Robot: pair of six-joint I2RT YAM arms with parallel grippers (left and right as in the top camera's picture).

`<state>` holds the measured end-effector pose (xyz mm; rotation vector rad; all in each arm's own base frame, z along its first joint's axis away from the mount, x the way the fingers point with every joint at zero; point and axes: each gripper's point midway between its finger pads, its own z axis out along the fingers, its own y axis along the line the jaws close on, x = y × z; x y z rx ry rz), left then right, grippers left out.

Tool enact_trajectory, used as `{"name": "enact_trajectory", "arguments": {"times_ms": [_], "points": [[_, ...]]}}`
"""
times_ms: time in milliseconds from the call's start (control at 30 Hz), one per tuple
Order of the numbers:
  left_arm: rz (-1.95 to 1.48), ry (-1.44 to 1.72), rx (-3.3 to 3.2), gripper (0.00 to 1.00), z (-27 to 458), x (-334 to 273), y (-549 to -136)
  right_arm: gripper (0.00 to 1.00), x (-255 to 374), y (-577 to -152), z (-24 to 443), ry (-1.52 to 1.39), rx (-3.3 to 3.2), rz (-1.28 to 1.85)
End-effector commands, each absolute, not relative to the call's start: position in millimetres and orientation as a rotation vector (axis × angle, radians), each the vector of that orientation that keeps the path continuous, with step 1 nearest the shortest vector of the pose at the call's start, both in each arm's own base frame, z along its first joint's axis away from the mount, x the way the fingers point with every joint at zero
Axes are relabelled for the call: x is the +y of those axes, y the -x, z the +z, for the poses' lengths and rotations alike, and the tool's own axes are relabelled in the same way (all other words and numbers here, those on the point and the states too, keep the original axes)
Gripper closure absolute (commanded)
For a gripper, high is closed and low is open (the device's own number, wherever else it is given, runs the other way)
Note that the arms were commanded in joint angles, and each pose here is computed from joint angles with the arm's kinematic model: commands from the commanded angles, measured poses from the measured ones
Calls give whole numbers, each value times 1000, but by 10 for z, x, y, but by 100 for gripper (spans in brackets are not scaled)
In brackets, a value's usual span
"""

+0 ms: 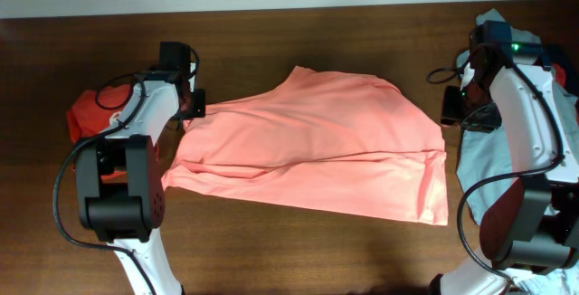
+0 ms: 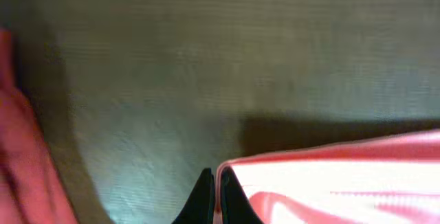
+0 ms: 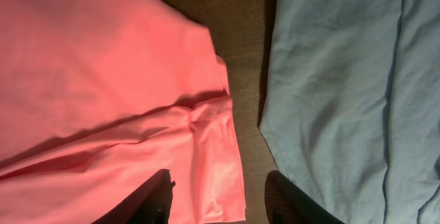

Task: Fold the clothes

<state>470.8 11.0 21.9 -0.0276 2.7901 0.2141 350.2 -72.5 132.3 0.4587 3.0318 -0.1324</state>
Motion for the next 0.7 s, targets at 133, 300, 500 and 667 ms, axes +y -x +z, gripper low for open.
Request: {"name": "enact_trajectory", "arguments": {"times_ms": [133,300,500,667], "points": [[269,104,2661,91,658,232,-4888,51,-736,-3593,1369,-457,2987,-126],[270,104,2664,90,655,233,-4881,45,-754,-3881,1410,-400,2880,-104],[261,101,2657,80,662,213,-4898,28,-669,-4312,1375,-298,2759,7],[202,87,2669,79,642,138,-4891,23,-454,-4656,1153,-186,2703,204]]}}
